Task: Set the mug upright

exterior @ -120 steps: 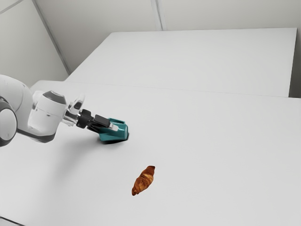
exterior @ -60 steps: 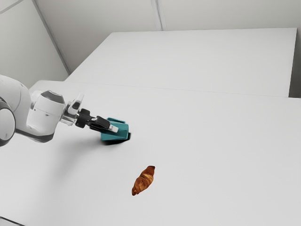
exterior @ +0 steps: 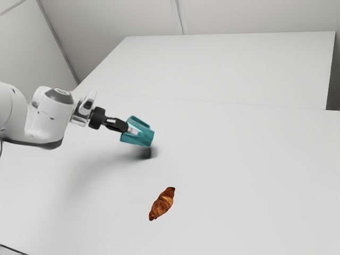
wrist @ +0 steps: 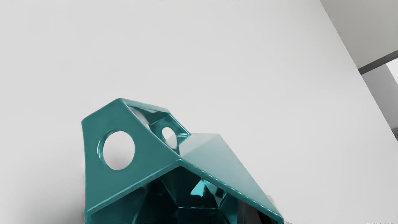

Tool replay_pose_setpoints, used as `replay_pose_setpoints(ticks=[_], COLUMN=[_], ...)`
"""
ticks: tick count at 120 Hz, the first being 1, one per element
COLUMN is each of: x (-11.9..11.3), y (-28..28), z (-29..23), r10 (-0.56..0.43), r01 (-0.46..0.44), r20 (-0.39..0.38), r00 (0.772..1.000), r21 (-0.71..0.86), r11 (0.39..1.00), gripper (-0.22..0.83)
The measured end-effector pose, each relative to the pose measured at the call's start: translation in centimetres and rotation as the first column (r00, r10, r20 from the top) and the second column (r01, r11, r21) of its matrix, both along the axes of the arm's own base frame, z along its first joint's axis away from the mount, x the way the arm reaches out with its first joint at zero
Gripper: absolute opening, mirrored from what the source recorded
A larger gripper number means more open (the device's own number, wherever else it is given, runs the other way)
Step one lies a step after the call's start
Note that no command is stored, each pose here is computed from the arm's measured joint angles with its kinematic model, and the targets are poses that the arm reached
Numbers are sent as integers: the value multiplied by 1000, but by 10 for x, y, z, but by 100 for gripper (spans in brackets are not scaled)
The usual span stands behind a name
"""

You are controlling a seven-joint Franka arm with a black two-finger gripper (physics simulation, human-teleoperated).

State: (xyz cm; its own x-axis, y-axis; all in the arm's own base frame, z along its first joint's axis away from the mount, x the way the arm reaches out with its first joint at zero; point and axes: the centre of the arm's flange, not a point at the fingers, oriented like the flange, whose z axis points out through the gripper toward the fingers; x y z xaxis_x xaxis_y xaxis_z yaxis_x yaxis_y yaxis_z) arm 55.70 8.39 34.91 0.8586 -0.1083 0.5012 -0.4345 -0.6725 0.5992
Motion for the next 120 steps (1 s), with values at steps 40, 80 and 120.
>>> replay_pose_setpoints(ticks=[40,80,120], x=[3,-31,-52], y=[-42,-110,-76], z=[61,46,26], r10=[-281,-374,-216], r01=[299,372,176], r20=[-112,-162,-43], r00=[953,913,975], r21=[486,705,741], r11=[821,604,648], gripper=[-15,-15,-15])
